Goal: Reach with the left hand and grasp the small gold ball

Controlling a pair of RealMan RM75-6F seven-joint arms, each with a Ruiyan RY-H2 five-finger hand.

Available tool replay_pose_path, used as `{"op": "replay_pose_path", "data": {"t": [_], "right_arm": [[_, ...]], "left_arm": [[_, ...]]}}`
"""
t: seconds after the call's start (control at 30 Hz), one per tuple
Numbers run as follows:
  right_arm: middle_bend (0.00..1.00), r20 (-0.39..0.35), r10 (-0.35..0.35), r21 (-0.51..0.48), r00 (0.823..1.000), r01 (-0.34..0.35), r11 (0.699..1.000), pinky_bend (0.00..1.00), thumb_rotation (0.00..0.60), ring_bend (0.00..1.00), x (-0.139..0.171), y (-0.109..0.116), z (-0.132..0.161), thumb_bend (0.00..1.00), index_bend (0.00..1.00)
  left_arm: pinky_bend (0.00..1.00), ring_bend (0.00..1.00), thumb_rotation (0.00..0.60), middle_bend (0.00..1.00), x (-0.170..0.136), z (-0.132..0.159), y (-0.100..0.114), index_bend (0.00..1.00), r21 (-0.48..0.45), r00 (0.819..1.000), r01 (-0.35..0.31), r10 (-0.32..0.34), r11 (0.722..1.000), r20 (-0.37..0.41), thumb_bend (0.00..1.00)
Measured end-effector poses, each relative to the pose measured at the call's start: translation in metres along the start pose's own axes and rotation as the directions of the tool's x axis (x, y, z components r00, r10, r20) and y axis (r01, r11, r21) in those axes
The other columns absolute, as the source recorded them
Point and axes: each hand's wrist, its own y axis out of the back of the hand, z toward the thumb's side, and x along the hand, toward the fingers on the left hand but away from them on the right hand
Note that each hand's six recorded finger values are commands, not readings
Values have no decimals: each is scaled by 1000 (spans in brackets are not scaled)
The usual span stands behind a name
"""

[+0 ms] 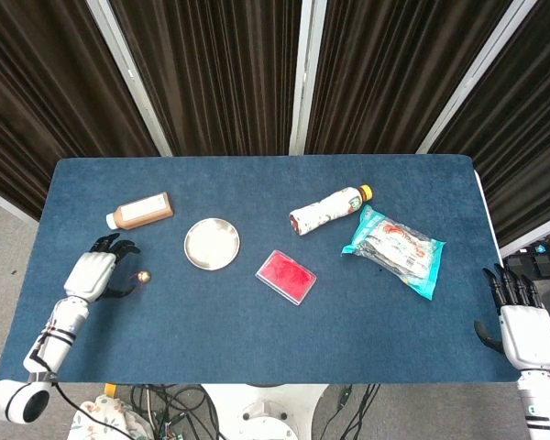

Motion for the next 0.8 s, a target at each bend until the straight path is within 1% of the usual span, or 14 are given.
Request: {"op": "replay_pose_path", "data": {"t": [0.3, 0.57, 0.8], "right_arm": [[0, 3, 5, 0, 1000, -5, 1000, 0, 600, 0, 0, -1, -1, 209, 0], [0, 7, 11, -1, 1000, -11, 1000, 0, 600, 0, 0, -4, -3, 209, 0], [0, 10, 13, -2, 1000, -13, 1000, 0, 600, 0, 1, -5, -4, 209, 0]], "left_arm": [[101, 27, 600, 214, 13, 1, -12, 364, -18, 1000, 22, -23, 1000, -7, 238], [102, 28, 600, 214, 19, 1, -17, 398, -11, 999, 34, -34, 999, -10, 278], [104, 28, 600, 216, 24, 3, -24, 416, -5, 999, 51, -51, 999, -11, 289]]}}
